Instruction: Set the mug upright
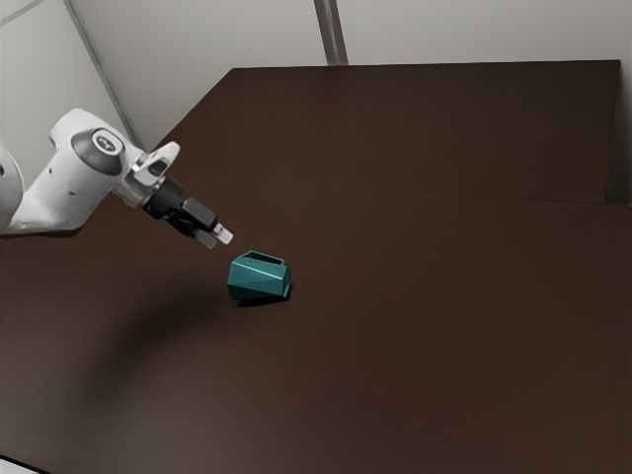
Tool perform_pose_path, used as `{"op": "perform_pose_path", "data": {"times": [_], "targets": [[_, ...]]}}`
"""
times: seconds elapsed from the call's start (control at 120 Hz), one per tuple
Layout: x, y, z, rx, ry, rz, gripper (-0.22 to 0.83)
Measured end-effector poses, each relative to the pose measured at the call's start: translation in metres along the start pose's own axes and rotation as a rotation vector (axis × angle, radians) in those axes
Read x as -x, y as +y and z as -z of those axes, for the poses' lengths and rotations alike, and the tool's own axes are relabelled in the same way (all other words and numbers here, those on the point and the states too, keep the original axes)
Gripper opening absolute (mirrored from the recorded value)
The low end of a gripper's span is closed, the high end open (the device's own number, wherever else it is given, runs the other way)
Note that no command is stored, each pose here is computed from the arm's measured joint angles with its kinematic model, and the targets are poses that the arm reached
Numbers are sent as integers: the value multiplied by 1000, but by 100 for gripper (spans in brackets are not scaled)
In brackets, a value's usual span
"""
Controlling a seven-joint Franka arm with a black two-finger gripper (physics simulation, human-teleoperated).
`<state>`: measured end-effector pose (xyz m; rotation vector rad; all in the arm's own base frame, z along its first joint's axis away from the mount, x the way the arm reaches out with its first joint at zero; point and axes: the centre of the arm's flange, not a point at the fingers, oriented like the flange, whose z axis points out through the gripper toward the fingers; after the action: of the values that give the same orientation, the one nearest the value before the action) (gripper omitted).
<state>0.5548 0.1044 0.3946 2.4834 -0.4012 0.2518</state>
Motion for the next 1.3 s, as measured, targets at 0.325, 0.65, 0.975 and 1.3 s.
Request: {"op": "perform_pose_path", "data": {"times": [0.325, 0.65, 0.975, 1.3], "targets": [[27, -34, -30, 77, 25, 44, 62], [37, -49, -44, 117, 48, 65, 62], [36, -57, -63, 190, 91, 97, 62], [29, -66, -83, 251, 123, 123, 62]]}}
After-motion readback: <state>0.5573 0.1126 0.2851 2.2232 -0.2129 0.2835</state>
